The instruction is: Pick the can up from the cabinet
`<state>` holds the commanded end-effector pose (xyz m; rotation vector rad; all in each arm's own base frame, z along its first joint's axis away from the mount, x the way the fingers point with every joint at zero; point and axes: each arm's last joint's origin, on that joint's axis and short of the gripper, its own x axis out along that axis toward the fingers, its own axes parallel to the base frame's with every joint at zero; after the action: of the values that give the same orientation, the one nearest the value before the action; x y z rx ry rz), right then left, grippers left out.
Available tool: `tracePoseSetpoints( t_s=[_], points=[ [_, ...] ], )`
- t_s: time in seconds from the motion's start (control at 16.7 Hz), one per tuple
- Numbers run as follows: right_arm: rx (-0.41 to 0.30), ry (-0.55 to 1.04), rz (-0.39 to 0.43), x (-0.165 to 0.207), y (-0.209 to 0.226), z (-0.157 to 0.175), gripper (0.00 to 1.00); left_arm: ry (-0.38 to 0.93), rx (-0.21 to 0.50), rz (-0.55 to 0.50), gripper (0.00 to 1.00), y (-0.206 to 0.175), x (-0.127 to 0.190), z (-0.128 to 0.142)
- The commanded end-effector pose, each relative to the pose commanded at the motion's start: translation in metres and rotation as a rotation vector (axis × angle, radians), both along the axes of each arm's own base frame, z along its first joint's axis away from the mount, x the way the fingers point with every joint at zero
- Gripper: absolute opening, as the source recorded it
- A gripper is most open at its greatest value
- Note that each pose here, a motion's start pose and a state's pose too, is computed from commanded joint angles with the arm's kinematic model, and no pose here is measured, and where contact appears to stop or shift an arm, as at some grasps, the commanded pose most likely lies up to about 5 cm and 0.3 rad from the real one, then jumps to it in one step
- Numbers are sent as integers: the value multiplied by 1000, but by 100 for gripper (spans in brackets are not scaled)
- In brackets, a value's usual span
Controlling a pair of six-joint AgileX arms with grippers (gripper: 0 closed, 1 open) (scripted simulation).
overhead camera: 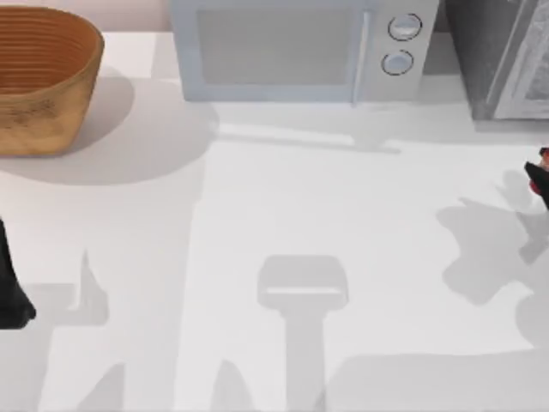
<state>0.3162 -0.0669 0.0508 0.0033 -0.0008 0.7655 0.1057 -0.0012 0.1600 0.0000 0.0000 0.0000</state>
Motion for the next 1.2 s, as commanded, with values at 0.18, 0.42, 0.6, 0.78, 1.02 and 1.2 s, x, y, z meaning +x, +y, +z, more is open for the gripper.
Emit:
tracePoseSetpoints(
  t_s=[0.18, 0.42, 0.6, 0.78, 1.02, 1.2],
  points=[
    [0, -1, 2, 0, 0, -1, 0, 0, 0, 0, 100, 0, 0, 0],
    [1, 2, 6, 4, 5, -2, 0, 0, 0, 0, 100, 0, 0, 0],
    [0, 0, 3, 15, 14, -6, 0, 0, 0, 0, 100, 0, 0, 0],
    [0, -1, 2, 17, 17, -7, 0, 0, 0, 0, 100, 0, 0, 0],
    [0, -1, 2, 17, 17, -7, 23, 0, 0, 0, 100, 0, 0, 0],
    [0, -1, 2, 17, 17, -7, 45, 0, 0, 0, 100, 0, 0, 0]
  ],
)
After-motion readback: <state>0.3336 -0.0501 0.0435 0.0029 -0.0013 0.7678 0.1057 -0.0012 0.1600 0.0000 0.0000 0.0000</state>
